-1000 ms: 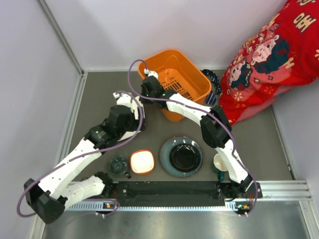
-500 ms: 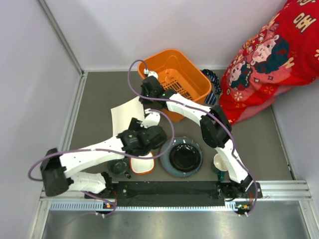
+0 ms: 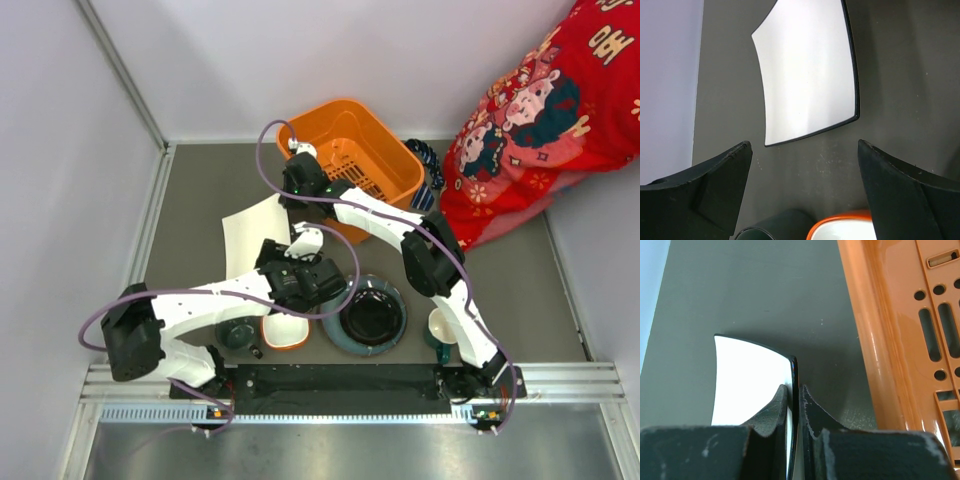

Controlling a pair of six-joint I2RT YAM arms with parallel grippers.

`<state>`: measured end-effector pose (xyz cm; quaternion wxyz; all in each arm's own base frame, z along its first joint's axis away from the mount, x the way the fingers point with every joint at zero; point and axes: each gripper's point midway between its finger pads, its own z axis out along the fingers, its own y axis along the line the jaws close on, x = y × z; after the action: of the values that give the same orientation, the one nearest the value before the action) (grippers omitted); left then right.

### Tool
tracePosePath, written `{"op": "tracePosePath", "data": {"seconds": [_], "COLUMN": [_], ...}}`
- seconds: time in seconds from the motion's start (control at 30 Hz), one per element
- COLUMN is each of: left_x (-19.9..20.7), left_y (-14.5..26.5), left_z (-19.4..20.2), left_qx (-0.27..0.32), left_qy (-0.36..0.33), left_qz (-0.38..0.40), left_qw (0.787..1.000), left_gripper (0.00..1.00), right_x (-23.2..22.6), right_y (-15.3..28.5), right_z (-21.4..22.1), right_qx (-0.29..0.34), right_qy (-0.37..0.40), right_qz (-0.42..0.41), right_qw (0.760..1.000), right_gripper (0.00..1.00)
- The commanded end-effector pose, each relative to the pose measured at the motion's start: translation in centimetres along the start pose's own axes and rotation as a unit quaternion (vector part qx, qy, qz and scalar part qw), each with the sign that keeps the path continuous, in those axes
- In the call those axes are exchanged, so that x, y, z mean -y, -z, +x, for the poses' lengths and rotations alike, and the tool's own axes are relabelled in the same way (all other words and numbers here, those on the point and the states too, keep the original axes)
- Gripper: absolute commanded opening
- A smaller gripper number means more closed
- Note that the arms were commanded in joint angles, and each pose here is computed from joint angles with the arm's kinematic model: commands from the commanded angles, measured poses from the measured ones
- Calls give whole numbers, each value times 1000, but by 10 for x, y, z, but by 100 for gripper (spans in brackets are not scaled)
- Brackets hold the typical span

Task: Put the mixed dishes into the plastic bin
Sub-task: Pick up the plate at the center of the board.

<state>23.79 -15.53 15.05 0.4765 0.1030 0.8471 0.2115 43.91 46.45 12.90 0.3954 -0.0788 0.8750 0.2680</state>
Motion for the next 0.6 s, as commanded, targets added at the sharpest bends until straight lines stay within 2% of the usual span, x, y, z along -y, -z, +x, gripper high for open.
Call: {"op": "tracePosePath", "data": {"seconds": [0.0, 0.3, 0.57], "left_x": [-3, -4, 7], "left_y": [-4, -8, -17], "left_z": [2, 17, 22], "left_qx": [13, 26, 36], "left_qy": [10, 37, 13], "left_qz": [-27, -57, -83], "left_qw": [999, 997, 996], "left_gripper": [91, 90, 90], "right_x": [-10, -11, -12], "right_y": [5, 8, 9], "right_z": [-23, -26, -29], "right_qx": [28, 30, 31], "right_qy": [9, 13, 13], "right_qz": [-18, -21, -24], "right_qw": [999, 999, 999], "right_gripper": [0, 0, 0]}}
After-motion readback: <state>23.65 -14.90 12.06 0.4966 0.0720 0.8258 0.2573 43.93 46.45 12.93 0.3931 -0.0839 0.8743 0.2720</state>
